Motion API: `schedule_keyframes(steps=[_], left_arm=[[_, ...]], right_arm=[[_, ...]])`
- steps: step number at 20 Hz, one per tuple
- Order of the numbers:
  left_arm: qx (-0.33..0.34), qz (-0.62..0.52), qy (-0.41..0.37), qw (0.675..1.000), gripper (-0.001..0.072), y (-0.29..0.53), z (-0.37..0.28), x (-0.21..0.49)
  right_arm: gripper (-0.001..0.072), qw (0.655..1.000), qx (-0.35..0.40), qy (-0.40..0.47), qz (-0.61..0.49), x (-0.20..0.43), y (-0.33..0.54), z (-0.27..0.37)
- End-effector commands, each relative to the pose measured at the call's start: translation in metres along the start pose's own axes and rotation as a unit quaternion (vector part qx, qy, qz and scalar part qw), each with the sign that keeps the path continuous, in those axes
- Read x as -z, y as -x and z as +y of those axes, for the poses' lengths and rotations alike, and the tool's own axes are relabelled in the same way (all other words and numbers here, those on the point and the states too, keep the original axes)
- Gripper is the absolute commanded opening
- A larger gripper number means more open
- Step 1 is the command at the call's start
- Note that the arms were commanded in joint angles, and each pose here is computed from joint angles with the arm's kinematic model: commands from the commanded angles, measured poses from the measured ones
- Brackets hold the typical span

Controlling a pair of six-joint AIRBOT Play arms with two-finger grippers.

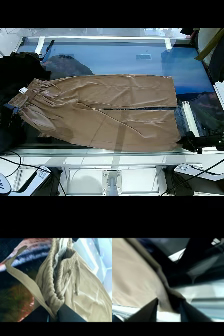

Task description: Fold the clothes and pants, and hang the long-sleeved shirts on hangers.

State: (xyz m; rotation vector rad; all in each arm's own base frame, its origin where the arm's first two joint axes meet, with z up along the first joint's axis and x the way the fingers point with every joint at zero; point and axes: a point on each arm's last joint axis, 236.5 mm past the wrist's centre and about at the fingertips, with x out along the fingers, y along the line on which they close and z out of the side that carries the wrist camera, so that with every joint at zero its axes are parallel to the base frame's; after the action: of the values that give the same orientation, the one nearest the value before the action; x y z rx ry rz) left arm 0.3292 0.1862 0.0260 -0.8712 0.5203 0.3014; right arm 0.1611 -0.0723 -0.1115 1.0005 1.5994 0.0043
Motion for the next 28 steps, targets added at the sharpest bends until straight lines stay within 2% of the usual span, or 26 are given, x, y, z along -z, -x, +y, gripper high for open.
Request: schedule_keyframes(steps=[1, 2, 8, 10, 13, 15, 19, 22, 25, 28], left_arm=[[0.000, -0.001, -0.001, 1.000, 0.0022, 0.000, 0.000, -0.001], [-0.001, -0.002, -0.001, 1.000, 0.0022, 0.000, 0.000, -0.001], [-0.007, -0.016, -0.047, 0.999, 0.0020, 0.021, -0.018, -0.016], [-0.027, 0.001, -0.073, 0.997, 0.0020, 0.041, -0.027, -0.015], [-0.065, 0.014, -0.117, 0.991, 0.0020, 0.084, -0.048, -0.021], [-0.055, -0.006, -0.150, 0.987, 0.0019, 0.103, -0.077, -0.036], [-0.083, 0.028, -0.195, 0.977, 0.0018, 0.084, -0.095, -0.050], [-0.142, 0.114, -0.241, 0.953, 0.0018, 0.032, -0.088, -0.040], [-0.253, 0.162, -0.270, 0.915, 0.0019, -0.005, -0.060, -0.048], [-0.313, 0.239, -0.269, 0.879, 0.0019, -0.020, -0.029, -0.041]], right_arm=[[0.0041, 0.998, 0.013, 0.053, -0.006, -0.010, -0.008, 0.011], [0.0019, 0.998, 0.012, 0.055, -0.010, -0.012, -0.007, 0.013], [0.0019, 0.992, 0.000, 0.118, -0.038, -0.013, 0.063, 0.058], [0.0019, 0.984, -0.004, 0.157, -0.086, -0.013, 0.098, 0.088], [0.0019, 0.966, 0.031, 0.186, -0.177, -0.016, 0.148, 0.115], [0.0018, 0.951, 0.042, 0.194, -0.238, -0.026, 0.177, 0.135], [0.0017, 0.918, 0.034, 0.235, -0.317, -0.080, 0.193, 0.195], [0.0017, 0.912, 0.021, 0.236, -0.334, -0.139, 0.174, 0.240], [0.0017, 0.921, 0.001, 0.226, -0.318, -0.197, 0.142, 0.279], [0.0016, 0.926, -0.012, 0.223, -0.306, -0.250, 0.111, 0.311]])
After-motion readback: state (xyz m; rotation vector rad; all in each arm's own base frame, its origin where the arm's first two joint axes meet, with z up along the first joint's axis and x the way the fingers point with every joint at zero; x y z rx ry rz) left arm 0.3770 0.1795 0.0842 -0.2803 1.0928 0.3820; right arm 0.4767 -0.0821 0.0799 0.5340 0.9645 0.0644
